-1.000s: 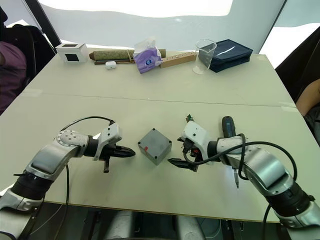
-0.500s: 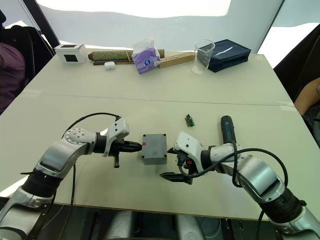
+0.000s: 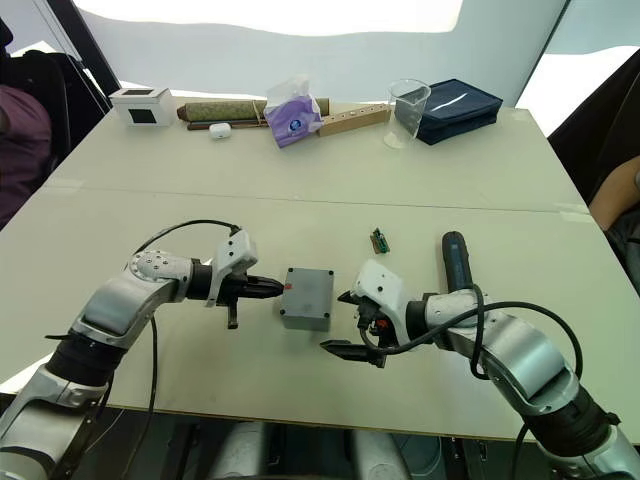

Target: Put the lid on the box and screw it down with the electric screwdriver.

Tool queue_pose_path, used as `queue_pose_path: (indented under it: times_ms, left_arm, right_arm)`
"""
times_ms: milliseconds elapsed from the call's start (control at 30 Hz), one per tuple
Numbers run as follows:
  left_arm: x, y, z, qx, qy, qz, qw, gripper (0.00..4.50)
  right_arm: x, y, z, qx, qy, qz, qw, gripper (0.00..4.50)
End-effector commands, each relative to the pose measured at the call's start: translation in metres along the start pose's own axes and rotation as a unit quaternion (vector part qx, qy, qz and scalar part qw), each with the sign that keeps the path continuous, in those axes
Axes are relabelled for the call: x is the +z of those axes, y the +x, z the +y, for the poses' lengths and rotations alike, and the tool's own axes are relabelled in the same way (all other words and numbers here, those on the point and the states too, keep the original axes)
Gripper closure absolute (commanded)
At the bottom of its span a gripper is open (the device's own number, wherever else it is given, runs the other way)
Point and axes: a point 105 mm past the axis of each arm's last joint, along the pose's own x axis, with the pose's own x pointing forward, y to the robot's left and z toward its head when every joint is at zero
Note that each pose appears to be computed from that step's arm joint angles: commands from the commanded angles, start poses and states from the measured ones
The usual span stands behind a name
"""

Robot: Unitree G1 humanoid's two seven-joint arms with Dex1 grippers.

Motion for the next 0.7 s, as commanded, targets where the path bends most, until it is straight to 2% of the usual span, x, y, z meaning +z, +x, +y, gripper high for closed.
queue_pose_path:
  times_ms: [33, 167, 233, 467, 567, 633, 700]
  left_arm:
    - [0.017, -0.027, 0.016, 0.025, 0.026, -0.010, 0.999, 4.50]
    - [0.043, -0.041, 0.019, 0.017, 0.032, -0.041, 0.999, 4.50]
    - [0.057, -0.039, 0.011, -0.007, 0.047, -0.054, 0.997, 4.50]
    - [0.072, -0.023, 0.001, -0.033, 0.062, -0.070, 0.995, 4.50]
    - [0.067, -0.019, -0.001, -0.038, 0.064, -0.063, 0.995, 4.50]
    - [0.068, -0.019, -0.002, -0.040, 0.061, -0.066, 0.995, 4.50]
    - [0.067, -0.019, -0.002, -0.040, 0.060, -0.064, 0.995, 4.50]
  right_arm:
    - [0.023, -0.030, -0.012, -0.062, 0.012, -0.072, 0.995, 0.02]
    - [0.013, -0.051, -0.037, -0.154, 0.046, -0.090, 0.983, 0.02]
    - [0.002, -0.053, -0.049, -0.193, 0.051, -0.087, 0.976, 0.02]
    - [-0.022, -0.037, -0.064, -0.225, 0.064, -0.084, 0.969, 0.02]
    - [-0.024, -0.032, -0.066, -0.227, 0.061, -0.086, 0.968, 0.71]
    - [-0.027, -0.029, -0.067, -0.226, 0.059, -0.083, 0.969, 1.33]
    - [-0.028, -0.027, -0.068, -0.226, 0.057, -0.081, 0.969, 2.20]
